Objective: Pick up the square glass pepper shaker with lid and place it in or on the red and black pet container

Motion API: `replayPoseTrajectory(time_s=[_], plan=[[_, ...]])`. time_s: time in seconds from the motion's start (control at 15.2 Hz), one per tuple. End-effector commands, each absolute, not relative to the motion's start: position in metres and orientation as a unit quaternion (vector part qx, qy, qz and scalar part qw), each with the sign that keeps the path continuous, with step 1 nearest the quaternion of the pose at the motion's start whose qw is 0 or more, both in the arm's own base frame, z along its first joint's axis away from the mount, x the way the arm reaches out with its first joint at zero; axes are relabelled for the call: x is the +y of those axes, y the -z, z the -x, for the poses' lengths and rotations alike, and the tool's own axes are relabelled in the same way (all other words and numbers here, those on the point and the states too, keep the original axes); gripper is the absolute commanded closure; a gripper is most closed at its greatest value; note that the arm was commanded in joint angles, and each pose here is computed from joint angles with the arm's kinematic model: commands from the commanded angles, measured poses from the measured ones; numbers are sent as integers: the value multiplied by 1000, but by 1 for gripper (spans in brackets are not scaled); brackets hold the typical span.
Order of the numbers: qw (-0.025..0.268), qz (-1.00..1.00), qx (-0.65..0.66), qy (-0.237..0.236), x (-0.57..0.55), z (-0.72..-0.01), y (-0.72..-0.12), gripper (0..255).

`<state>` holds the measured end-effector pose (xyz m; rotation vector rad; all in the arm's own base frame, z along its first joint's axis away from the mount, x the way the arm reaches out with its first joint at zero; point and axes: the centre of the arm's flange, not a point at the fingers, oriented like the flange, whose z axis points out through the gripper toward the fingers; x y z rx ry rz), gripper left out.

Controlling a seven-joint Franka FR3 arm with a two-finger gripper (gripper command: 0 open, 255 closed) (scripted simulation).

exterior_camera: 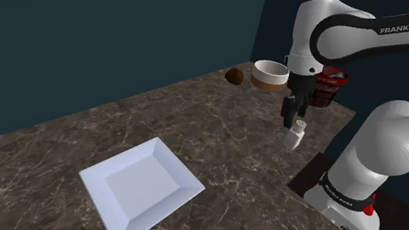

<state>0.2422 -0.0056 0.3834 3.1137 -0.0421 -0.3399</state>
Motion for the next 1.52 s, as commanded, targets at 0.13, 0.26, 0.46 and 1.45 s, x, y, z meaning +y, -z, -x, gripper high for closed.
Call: replayPoseTrajectory(time_s=[0.13,0.26,0.46,1.45], plan=[[4,-994,-14,109,-6,-238,-363,0],[4,-994,-14,109,-6,-235,-349,0],[4,-994,-14,109,-6,-235,-349,0],[4,-994,-14,109,-6,-235,-349,255]])
